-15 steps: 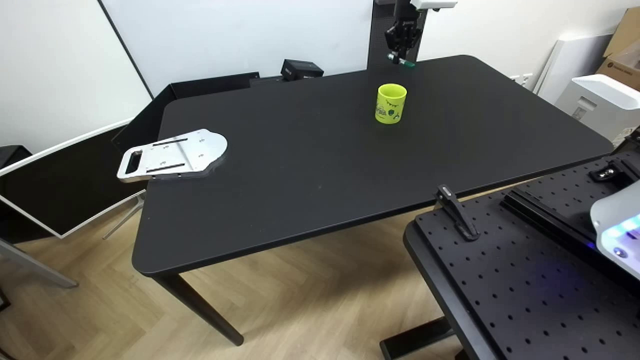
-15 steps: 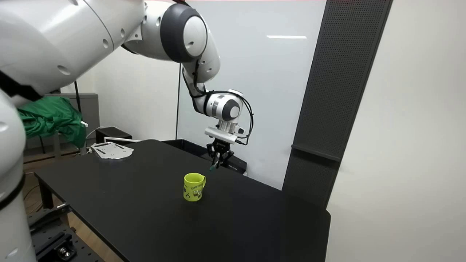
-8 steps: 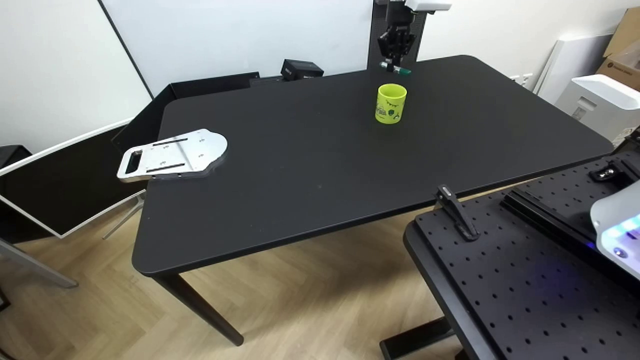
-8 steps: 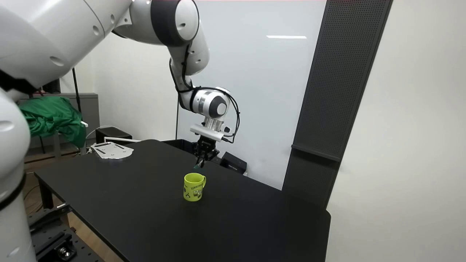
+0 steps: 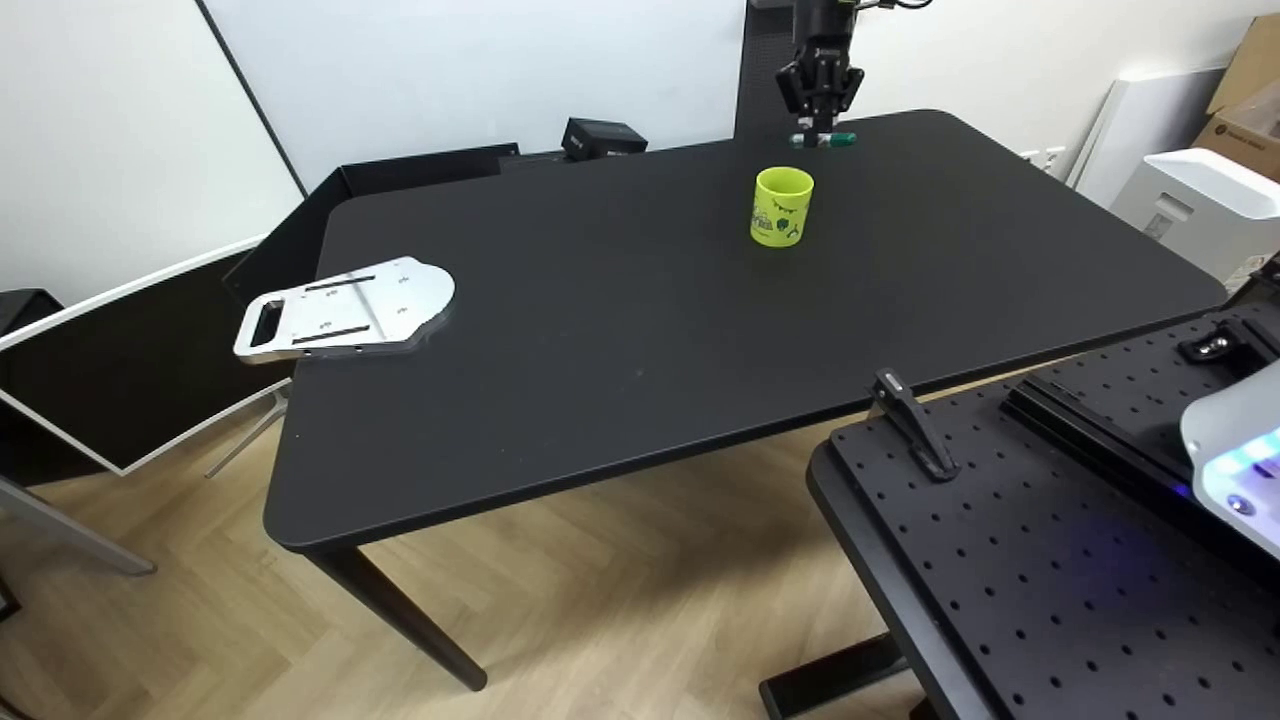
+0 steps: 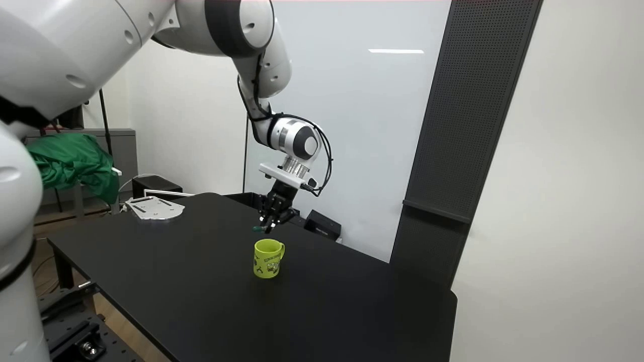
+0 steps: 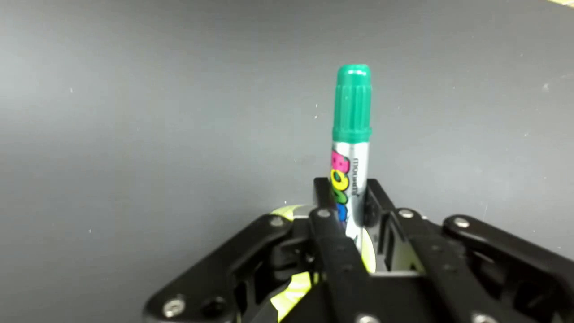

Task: Pick the marker on the table and put it in the mug

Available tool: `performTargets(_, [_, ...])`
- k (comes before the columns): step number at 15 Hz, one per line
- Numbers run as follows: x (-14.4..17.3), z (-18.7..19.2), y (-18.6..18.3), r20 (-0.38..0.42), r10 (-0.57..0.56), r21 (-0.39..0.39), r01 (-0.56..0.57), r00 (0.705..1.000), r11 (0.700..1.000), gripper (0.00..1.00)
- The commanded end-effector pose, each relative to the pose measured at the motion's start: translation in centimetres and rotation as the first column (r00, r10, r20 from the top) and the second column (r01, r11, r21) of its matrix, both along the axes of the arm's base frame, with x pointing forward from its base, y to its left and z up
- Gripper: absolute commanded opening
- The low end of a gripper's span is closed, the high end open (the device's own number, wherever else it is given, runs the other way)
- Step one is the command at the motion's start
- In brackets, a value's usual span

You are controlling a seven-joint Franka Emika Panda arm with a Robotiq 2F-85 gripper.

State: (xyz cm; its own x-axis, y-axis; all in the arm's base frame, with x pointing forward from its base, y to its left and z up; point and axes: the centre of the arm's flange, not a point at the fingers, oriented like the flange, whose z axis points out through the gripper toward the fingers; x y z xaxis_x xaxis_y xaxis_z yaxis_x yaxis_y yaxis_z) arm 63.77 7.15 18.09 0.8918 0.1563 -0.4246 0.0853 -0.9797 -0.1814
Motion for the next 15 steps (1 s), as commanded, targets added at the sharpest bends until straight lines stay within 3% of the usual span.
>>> performTargets(1, [1.5,0.2,-0.8,-0.121,-0.096,-0.020,0.094,0.988,0.995,0.05])
performTargets(8, [3.4,-1.5,-2.2,-0.228,-0.163,-0.006,0.166,0.960,0.986,0.05])
performTargets(15, [5.3,-3.6,-2.1,-0.281,-0.196,0.012,0.208,0.939,0.978,0.05])
